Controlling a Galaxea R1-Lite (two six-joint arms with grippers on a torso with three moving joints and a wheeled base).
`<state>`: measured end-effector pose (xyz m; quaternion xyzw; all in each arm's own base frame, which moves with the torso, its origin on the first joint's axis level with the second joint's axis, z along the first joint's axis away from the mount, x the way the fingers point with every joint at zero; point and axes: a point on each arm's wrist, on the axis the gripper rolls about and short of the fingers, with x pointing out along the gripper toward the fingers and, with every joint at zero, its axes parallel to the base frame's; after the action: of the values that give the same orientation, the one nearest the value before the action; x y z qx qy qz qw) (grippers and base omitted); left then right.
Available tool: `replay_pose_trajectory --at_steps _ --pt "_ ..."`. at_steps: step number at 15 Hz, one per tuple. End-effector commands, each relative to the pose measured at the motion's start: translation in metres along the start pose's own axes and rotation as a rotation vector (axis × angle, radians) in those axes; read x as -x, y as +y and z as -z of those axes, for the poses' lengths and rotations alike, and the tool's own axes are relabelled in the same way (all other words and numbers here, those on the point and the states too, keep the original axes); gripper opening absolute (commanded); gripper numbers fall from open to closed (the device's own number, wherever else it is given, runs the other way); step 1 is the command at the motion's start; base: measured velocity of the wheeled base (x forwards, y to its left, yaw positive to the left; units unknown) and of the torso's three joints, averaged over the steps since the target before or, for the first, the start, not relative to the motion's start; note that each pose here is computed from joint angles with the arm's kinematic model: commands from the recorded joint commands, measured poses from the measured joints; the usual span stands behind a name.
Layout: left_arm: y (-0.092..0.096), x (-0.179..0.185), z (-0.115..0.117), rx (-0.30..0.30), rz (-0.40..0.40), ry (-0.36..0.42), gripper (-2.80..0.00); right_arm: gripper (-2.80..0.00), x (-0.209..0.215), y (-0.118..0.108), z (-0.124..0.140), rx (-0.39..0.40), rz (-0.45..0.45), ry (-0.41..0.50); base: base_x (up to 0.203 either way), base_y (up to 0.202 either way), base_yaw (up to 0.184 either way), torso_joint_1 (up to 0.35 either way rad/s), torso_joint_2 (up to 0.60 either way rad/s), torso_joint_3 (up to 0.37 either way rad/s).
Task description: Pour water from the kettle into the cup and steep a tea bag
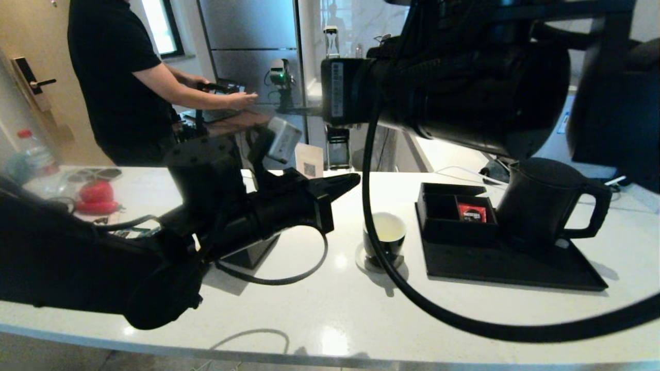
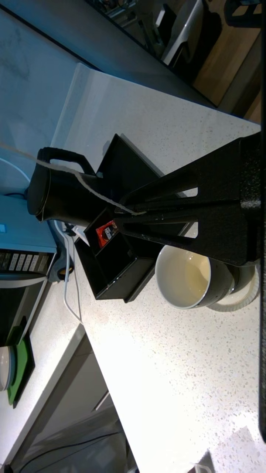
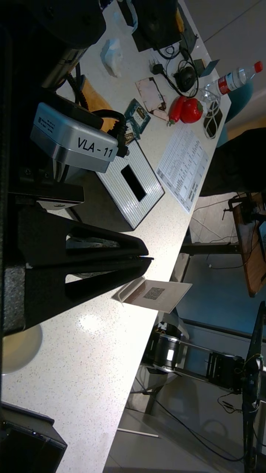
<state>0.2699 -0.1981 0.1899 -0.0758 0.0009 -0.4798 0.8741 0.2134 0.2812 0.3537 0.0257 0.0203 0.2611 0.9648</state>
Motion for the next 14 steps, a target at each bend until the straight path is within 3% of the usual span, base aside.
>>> replay_pose_trajectory --at_steps 1,14 --pt "-0.001 0.001 -0.002 -0.004 0.004 -0.011 -2.8 -2.8 0.0 0.0 0.0 0.0 0.002 0.001 0.0 0.0 0.0 0.0 0.0 0.0" --pt "0.001 0.002 -0.001 0.0 -0.003 -0.006 -2.8 -2.8 0.03 -0.015 0.015 0.009 0.009 0.039 0.0 0.0 0.0 0.0 0.0 0.0"
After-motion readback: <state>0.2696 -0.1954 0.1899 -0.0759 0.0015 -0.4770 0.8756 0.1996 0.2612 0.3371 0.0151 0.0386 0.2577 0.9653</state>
